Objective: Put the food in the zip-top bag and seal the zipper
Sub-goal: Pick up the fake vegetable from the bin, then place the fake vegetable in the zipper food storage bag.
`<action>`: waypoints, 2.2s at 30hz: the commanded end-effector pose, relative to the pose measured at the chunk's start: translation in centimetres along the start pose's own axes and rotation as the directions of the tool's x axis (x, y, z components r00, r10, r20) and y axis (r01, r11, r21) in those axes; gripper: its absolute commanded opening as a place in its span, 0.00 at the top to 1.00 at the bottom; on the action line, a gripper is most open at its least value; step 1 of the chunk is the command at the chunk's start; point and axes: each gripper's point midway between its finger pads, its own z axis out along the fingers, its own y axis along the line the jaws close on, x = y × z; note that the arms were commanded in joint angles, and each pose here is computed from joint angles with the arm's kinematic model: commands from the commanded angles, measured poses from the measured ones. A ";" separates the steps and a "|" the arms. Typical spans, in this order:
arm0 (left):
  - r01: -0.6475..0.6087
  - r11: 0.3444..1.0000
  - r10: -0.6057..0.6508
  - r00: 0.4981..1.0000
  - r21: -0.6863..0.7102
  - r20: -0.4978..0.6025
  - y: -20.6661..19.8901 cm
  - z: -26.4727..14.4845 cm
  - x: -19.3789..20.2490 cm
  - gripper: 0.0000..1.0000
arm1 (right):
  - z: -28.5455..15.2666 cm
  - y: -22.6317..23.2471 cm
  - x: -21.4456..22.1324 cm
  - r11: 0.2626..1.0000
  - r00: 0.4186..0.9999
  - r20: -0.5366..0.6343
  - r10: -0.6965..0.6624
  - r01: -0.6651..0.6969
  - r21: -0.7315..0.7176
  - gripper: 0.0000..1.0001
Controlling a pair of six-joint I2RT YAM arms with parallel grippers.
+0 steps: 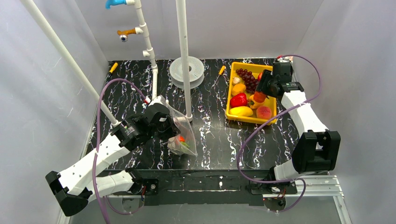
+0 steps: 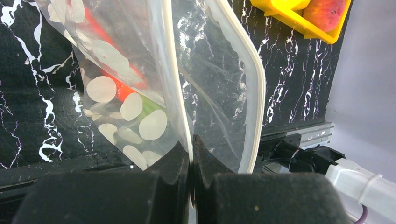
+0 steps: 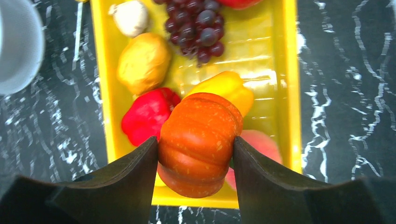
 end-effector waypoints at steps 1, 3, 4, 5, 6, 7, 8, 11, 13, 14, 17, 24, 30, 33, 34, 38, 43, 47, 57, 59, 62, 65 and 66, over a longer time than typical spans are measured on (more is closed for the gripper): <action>-0.005 1.000 0.005 1.000 0.017 0.014 -0.2 -0.7 -0.5 1.00 | -2.5 4.7 0.4 0.977 1.000 0.017 -0.017 0.021 -0.213 0.74; -0.003 1.000 0.003 1.000 0.019 0.016 -0.2 -0.8 -0.4 1.00 | -3.5 6.4 1.7 0.958 0.999 -0.004 -0.032 0.029 -0.284 0.75; -0.002 1.000 0.002 1.000 0.021 0.017 -0.2 -0.8 -0.4 1.00 | -4.2 7.3 2.4 0.945 0.999 -0.010 -0.047 0.041 -0.323 0.75; -0.002 1.000 0.001 1.000 0.022 0.020 -0.2 -0.9 -0.5 1.00 | -5.1 8.6 3.3 0.926 0.997 -0.021 -0.069 0.056 -0.373 0.76; -0.001 1.000 0.000 1.000 0.023 0.024 -0.2 -0.9 -0.5 1.00 | -5.9 9.5 4.0 0.909 0.996 -0.023 -0.087 0.070 -0.410 0.76; -0.001 1.000 0.000 1.000 0.024 0.027 -0.2 -1.0 -0.6 1.00 | -6.9 10.4 4.6 0.887 0.994 -0.017 -0.109 0.090 -0.453 0.76; -0.001 1.000 0.000 1.000 0.026 0.029 -0.2 -1.1 -0.7 1.00 | -7.9 11.2 5.3 0.862 0.992 -0.008 -0.129 0.108 -0.496 0.76; -0.003 0.999 0.001 0.999 0.034 0.033 -0.3 -1.1 -0.7 1.00 | -11.5 14.0 7.1 0.746 0.987 0.007 -0.159 0.125 -0.654 0.76; -0.005 0.999 0.003 0.999 0.035 0.033 -0.3 -1.1 -0.7 1.00 | -14.3 15.9 7.8 0.643 0.987 0.019 -0.159 0.119 -0.756 0.77; -0.006 0.999 0.005 0.999 0.035 0.032 -0.3 -1.0 -0.7 1.00 | -15.7 16.7 8.4 0.593 0.986 0.023 -0.167 0.119 -0.796 0.77; -0.006 0.999 0.004 1.000 0.039 0.030 -0.4 -0.9 -0.6 1.00 | -20.0 19.0 9.2 0.454 0.982 0.063 -0.180 0.140 -0.880 0.77; 0.012 0.999 -0.014 0.999 0.048 0.031 -0.3 -1.0 -0.4 1.00 | -29.4 23.2 10.0 0.133 0.959 0.187 -0.215 0.219 -0.967 0.76; 0.022 0.998 -0.024 0.999 0.054 0.037 -0.2 -1.3 -0.5 1.00 | -31.8 26.1 12.1 0.032 0.951 0.171 -0.258 0.185 -0.982 0.76; 0.024 0.998 -0.026 0.999 0.054 0.039 -0.1 -1.3 -0.5 1.00 | -32.3 27.2 13.0 0.032 0.949 0.171 -0.266 0.186 -0.982 0.76; 0.023 0.998 -0.025 0.999 0.053 0.037 -0.1 -1.3 -0.4 1.00 | -32.4 27.5 13.1 0.044 0.949 0.172 -0.266 0.191 -0.981 0.76; 0.021 0.998 -0.023 0.999 0.051 0.035 -0.1 -1.2 -0.4 1.00 | -32.2 28.4 13.9 0.083 0.943 0.160 -0.293 0.191 -0.978 0.76; 0.022 0.998 -0.024 0.999 0.056 0.037 -0.3 -1.3 -0.5 1.00 | -29.5 28.7 14.6 0.329 0.950 0.123 -0.288 0.218 -0.919 0.76; 0.025 0.998 -0.027 0.999 0.059 0.041 -0.3 -1.4 -0.6 1.00 | -28.4 28.7 15.4 0.443 0.941 0.180 -0.288 0.297 -0.846 0.76; 0.032 0.997 -0.035 0.999 0.076 0.040 -0.9 -1.6 -0.8 1.00 | -25.9 28.4 16.4 0.613 0.915 0.206 -0.346 0.387 -0.688 0.75; 0.033 0.996 -0.037 0.999 0.084 0.037 -1.1 -1.7 -0.8 1.00 | -24.9 28.2 16.4 0.649 0.907 0.208 -0.367 0.410 -0.641 0.75; 0.027 0.997 -0.029 0.999 0.072 0.035 -0.8 -1.5 -0.7 1.00 | -24.4 28.1 16.7 0.657 0.887 0.222 -0.405 0.451 -0.604 0.74; 0.032 0.997 -0.034 0.999 0.065 0.034 -0.7 -1.4 -0.6 1.00 | -25.1 28.8 17.3 0.609 0.868 0.239 -0.435 0.479 -0.632 0.66; 0.032 0.997 -0.034 0.999 0.070 0.031 -0.8 -1.4 -0.6 1.00 | -25.3 29.1 17.5 0.598 0.867 0.239 -0.437 0.478 -0.643 0.63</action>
